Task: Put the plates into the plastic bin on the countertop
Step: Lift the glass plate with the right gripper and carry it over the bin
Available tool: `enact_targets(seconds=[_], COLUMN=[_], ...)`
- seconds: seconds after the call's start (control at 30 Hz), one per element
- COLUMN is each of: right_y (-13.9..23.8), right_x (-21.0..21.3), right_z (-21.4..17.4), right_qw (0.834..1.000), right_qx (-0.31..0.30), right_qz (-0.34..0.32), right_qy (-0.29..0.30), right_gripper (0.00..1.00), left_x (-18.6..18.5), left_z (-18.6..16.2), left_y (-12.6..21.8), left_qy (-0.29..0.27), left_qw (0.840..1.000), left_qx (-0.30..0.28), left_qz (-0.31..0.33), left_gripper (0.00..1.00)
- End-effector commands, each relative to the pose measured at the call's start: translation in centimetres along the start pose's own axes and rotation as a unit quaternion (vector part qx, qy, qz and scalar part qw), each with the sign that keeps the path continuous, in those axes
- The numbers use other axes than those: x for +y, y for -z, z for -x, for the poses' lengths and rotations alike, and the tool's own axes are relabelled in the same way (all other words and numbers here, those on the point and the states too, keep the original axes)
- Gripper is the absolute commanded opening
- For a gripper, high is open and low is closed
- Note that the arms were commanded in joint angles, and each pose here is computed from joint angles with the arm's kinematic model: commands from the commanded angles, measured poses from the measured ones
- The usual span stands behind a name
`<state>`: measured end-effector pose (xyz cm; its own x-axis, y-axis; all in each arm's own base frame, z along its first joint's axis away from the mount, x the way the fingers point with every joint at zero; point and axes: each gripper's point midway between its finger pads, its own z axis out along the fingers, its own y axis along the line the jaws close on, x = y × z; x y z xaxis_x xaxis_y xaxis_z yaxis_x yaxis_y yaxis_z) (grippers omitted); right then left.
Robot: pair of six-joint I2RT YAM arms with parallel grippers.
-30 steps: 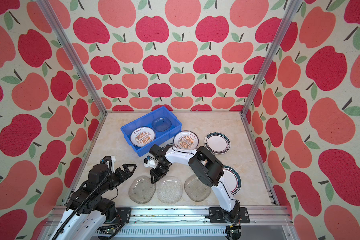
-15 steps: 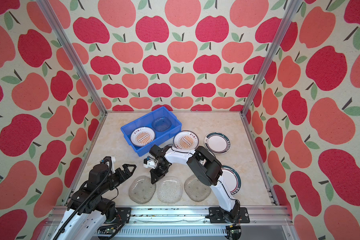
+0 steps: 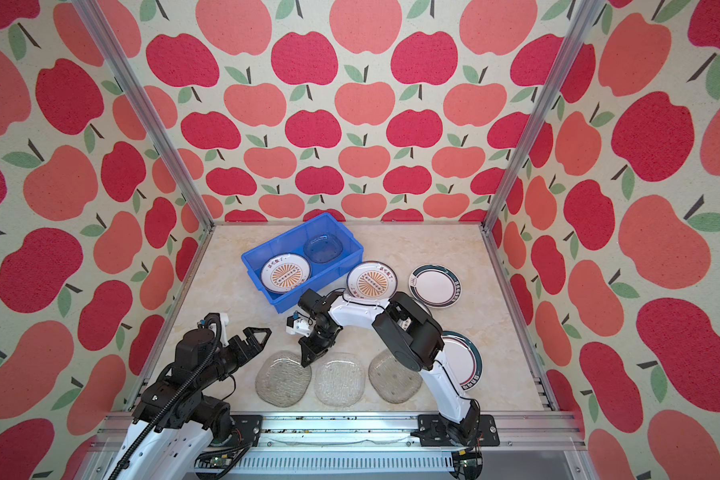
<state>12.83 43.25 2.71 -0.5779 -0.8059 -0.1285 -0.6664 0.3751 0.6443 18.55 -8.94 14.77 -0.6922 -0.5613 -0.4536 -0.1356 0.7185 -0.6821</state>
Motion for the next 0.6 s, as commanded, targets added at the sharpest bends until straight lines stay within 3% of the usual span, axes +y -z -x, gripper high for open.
enact_targets(seconds=[0.0,0.2,0.43,0.57], right_y=[3.1,9.5,17.5,20.7], right_x=[1.3,0.3,-2.4,-3.4], right_z=[2.3,3.8,4.0,4.8], right_qw=[0.999,0.994,0.972,0.953], right_qx=[-0.044,-0.100,-0.169,-0.229], right_qz=[0.013,-0.019,-0.130,-0.143], right_qy=[0.005,-0.049,-0.099,-0.137], right_gripper=[0.00,0.00,0.00,0.00], left_x=[-0.1,-2.1,-4.7,-5.8], left_z=[1.7,4.7,7.6,8.1], left_y=[0.5,0.8,-0.4,-2.3], left_qy=[-0.016,-0.059,-0.083,-0.074], left_qw=[0.999,0.996,0.993,0.994], left_qx=[-0.028,-0.059,-0.083,-0.075], left_qz=[0.021,0.031,0.014,-0.008], left_gripper=[0.99,0.99,1.00,0.86])
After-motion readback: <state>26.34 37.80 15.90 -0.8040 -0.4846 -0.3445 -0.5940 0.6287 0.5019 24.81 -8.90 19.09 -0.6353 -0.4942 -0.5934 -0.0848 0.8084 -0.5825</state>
